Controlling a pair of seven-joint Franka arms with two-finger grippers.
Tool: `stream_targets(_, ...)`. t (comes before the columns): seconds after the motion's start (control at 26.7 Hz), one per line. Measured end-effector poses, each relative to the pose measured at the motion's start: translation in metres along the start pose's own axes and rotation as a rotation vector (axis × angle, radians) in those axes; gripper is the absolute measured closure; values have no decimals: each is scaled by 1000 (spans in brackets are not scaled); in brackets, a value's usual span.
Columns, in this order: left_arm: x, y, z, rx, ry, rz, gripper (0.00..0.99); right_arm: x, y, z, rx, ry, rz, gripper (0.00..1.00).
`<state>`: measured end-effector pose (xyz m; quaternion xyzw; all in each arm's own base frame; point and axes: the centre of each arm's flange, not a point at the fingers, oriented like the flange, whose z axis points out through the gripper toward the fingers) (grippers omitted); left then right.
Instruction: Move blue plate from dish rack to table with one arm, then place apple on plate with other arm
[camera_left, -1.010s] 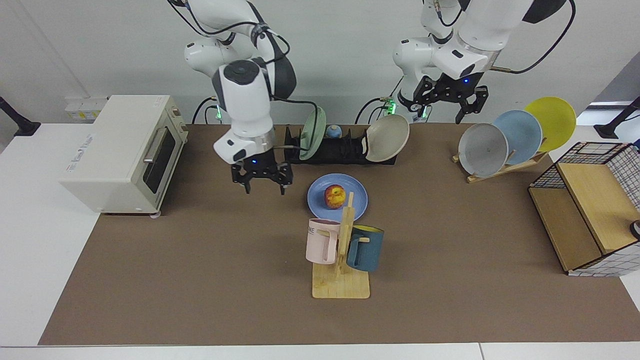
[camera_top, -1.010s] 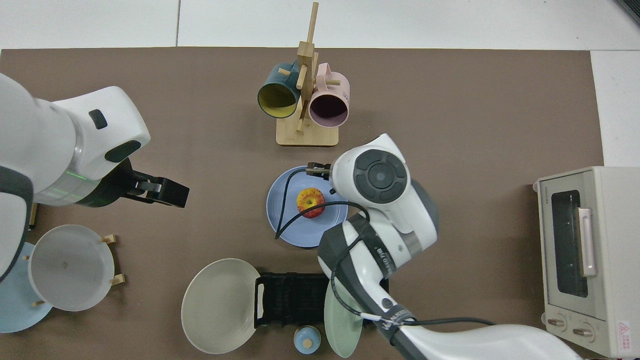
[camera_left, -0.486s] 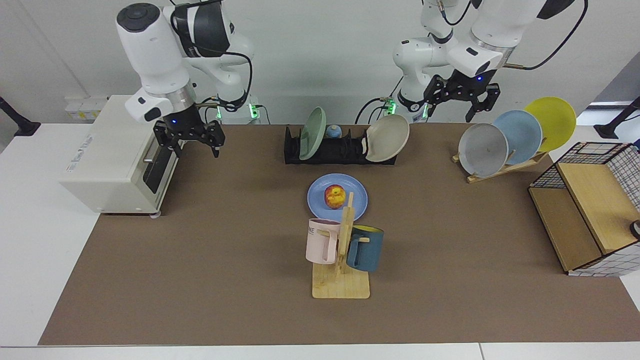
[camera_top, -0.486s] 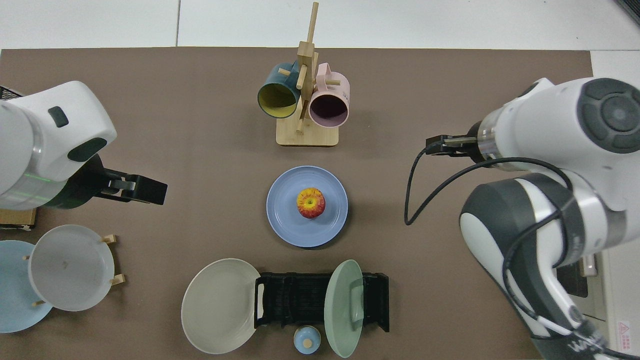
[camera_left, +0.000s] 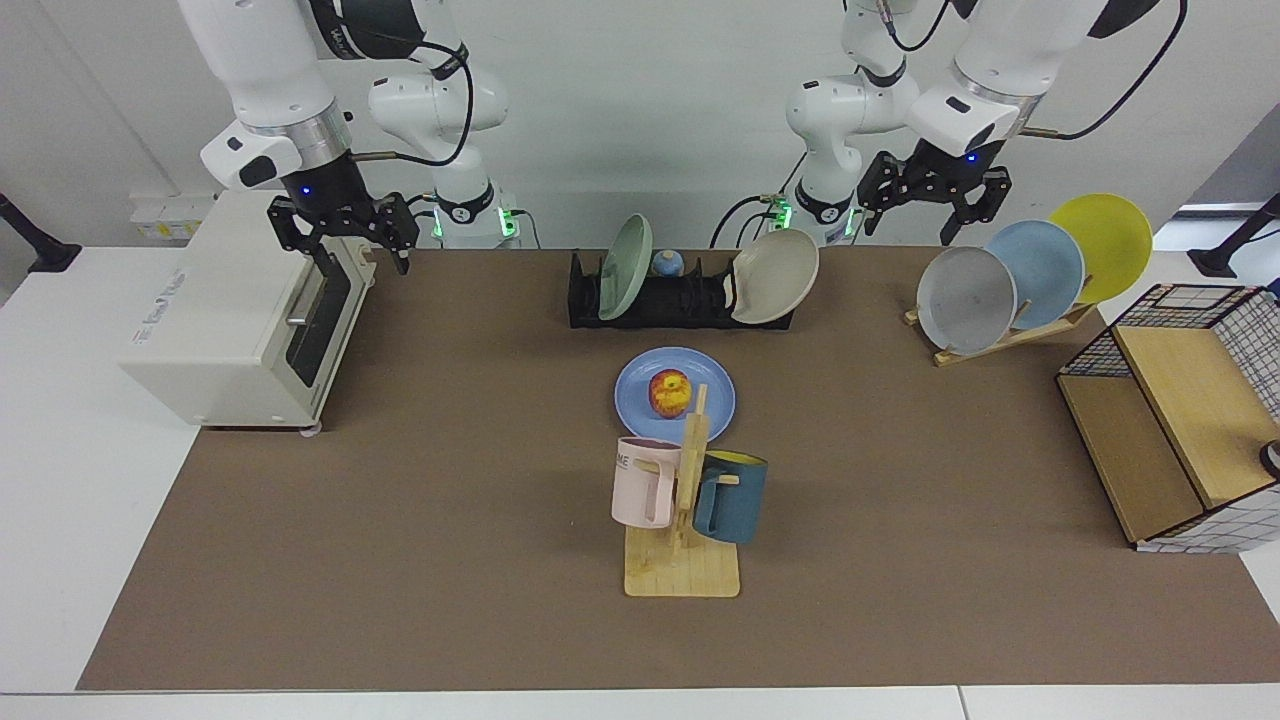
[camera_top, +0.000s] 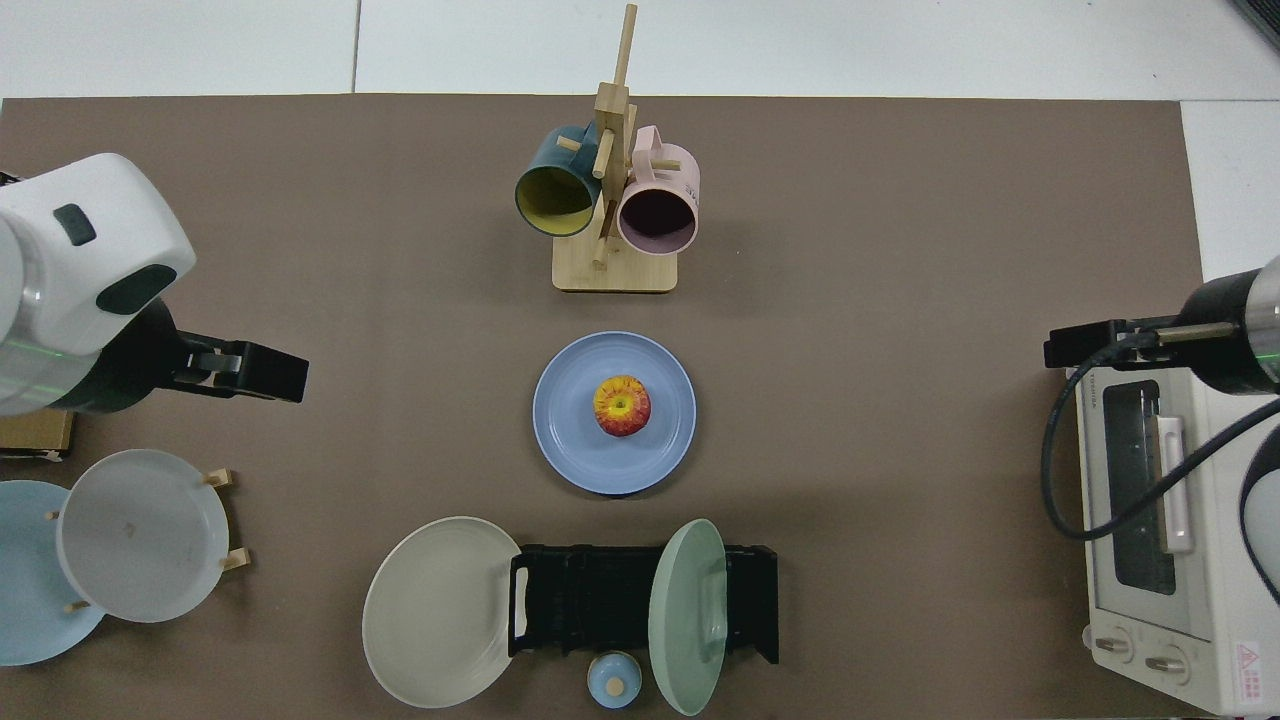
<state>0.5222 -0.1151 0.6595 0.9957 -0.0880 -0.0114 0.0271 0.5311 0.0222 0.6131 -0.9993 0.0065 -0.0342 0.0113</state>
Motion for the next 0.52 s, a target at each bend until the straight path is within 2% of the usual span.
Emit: stream_targets(0.52,0,-3,0,0,0,-6,0,0,7,0,0,1,13,0)
